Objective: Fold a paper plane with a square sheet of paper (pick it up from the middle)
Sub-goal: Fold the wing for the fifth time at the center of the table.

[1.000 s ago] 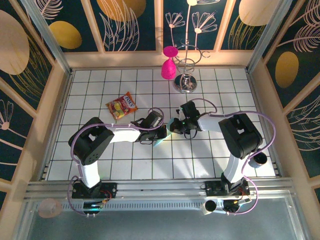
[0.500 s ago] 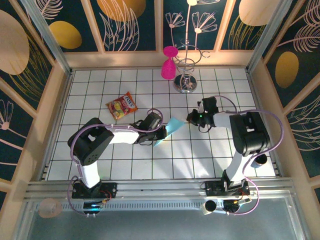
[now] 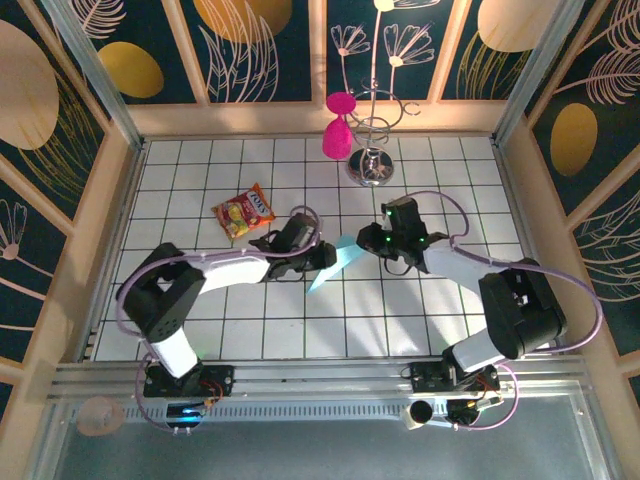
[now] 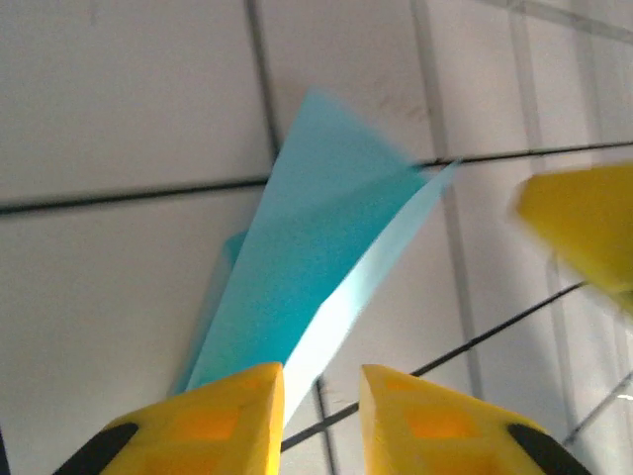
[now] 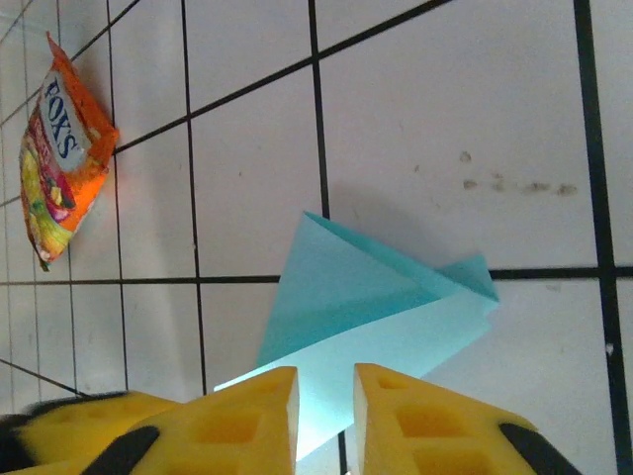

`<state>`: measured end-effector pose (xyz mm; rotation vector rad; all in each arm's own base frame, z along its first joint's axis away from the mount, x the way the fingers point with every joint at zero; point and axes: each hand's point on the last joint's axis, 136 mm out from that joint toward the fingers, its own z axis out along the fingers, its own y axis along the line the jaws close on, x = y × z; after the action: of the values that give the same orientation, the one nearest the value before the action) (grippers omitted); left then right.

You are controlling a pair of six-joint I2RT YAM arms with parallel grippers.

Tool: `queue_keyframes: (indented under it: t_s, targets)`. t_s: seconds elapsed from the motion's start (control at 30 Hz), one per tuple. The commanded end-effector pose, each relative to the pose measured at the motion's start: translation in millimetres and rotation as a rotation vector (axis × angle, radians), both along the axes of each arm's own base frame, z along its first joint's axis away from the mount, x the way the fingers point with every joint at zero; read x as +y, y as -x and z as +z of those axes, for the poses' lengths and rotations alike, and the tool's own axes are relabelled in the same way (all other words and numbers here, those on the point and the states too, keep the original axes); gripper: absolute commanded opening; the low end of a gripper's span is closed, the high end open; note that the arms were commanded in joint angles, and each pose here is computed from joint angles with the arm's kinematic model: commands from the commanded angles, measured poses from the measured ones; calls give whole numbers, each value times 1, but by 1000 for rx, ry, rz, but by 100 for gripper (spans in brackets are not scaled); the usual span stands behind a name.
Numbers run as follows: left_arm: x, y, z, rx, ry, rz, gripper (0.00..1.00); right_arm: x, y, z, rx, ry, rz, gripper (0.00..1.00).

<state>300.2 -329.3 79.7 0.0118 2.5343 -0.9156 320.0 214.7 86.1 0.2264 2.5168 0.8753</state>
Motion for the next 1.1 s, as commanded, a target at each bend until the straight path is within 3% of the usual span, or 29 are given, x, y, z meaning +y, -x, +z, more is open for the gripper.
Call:
queue_keyframes:
  t_s: [0.0,0.17,0.4,0.7,1.07]
  targets:
    - [23,-10,20,-47,17,64,35,-3,3,11,-4,15,-89,31]
    - [69,-16,13,-86,-52,173,54,9,13,2,59,114,-124,48]
    - [114,-12,-3,-128,-111,261,80,35,26,-8,143,181,-182,62]
    - [130,0,-10,-165,-121,262,94,46,33,-36,267,267,-289,64]
    - [130,7,-16,-156,-105,247,98,37,46,-42,322,302,-355,53]
